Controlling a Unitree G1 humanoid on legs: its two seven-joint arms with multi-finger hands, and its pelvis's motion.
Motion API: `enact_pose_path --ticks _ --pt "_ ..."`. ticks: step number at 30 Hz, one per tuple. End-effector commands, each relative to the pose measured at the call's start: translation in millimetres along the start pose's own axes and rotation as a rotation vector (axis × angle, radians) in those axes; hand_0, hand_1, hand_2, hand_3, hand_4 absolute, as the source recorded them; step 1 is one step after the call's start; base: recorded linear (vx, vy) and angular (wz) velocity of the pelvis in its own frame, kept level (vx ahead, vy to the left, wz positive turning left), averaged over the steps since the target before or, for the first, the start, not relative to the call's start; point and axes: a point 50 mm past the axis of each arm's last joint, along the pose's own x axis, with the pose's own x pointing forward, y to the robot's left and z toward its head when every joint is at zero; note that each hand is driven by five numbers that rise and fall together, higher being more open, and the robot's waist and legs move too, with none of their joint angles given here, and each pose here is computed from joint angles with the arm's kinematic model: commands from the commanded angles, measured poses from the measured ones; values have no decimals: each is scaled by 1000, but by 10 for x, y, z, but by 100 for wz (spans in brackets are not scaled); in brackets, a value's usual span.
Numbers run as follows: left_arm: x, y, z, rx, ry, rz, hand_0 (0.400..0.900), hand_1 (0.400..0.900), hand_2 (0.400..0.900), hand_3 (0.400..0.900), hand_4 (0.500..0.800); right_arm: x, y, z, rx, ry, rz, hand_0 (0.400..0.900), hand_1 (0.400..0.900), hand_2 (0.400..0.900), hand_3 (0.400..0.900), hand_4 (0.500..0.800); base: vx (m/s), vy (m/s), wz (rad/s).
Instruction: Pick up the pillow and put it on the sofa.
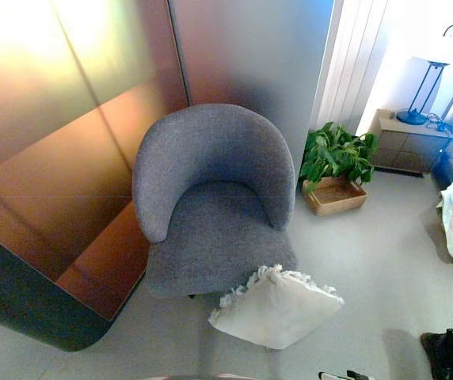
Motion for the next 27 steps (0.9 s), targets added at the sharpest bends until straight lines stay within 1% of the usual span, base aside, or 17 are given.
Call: enact_pose_path --ticks 1,5,8,12,17,21,27 --pt "-82 55 481 -24 -149 -2 900 900 900 900 800 14 27 350 -4 -81 -30 900 900 900 900 800 0 0 0" --pt "-97 63 490 -20 -155 -36 900 900 900 900 800 17 -14 384 -51 -100 -55 900 900 900 900 800 0 0 0" --pt "-112 97 496 -20 -159 -19 900 900 900 900 800 16 -68 467 -152 -147 -100 900 900 900 900 800 2 -11 1" --pt "-142 172 467 -5 -145 2 900 900 900 900 800 2 -206 681 -353 -253 -223 900 900 900 900 800 6 -51 5" --pt "-186 266 461 5 -145 37 900 900 900 900 800 -82 -314 1105 -586 -440 -399 900 900 900 900 800 -38 -81 5" --pt "-236 298 630 28 -181 59 900 900 900 900 800 -169 -412 1479 -605 -533 -485 900 900 900 900 800 -167 -80 11" --pt "-288 318 811 45 -212 94 900 900 900 900 800 -280 -519 1821 -564 -620 -534 900 900 900 900 800 -84 -64 14"
